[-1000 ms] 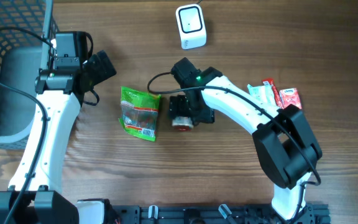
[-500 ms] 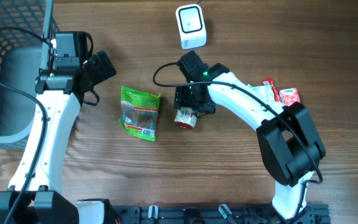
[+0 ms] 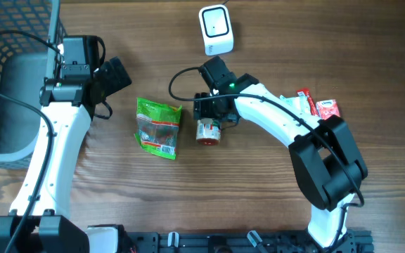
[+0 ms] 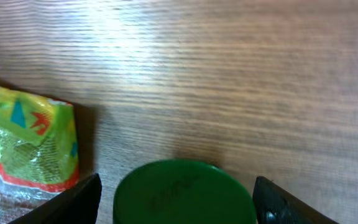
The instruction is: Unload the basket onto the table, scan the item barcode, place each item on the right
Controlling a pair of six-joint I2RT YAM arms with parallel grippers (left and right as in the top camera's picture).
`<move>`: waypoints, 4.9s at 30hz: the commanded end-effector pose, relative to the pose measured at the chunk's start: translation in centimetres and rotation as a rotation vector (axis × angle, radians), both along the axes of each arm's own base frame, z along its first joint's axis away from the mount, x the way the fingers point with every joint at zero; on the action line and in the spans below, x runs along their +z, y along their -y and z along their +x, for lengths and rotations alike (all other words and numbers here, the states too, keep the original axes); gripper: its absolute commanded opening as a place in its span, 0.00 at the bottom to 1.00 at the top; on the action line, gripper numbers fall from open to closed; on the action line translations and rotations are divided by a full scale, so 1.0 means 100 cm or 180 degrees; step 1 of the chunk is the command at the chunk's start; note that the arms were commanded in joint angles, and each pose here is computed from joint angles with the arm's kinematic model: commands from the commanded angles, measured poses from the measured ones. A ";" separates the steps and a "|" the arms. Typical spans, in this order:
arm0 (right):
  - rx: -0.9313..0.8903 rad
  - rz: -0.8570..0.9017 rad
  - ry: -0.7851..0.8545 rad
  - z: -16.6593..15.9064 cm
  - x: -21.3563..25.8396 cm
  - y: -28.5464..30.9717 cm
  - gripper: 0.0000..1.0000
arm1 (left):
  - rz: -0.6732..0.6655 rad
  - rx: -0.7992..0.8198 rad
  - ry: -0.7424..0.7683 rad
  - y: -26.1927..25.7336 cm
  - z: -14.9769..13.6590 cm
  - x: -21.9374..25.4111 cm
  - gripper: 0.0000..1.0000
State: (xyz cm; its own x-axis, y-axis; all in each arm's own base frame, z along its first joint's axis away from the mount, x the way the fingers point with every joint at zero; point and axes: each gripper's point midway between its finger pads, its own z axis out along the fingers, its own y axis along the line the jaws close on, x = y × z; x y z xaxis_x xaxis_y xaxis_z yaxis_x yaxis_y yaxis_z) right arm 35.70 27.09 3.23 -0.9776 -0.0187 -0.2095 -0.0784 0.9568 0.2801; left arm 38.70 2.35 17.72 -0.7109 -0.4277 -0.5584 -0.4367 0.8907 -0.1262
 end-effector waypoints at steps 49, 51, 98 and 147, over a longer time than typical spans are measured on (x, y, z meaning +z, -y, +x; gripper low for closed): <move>0.0556 -0.1717 0.0012 -0.025 0.011 -0.019 0.83 | 0.0001 0.0056 0.0031 -0.002 0.001 0.003 1.00; 0.0563 -0.1782 -0.0003 -0.024 0.005 -0.016 0.81 | 0.0001 0.0056 0.0031 -0.002 0.001 0.003 1.00; 0.0420 -0.0678 0.1633 -0.028 0.245 0.027 0.45 | 0.0002 0.0055 0.0031 -0.002 0.001 0.003 1.00; 0.0157 0.0187 0.3712 -0.016 0.145 0.031 1.00 | 0.0001 0.0056 0.0031 -0.002 0.001 0.003 1.00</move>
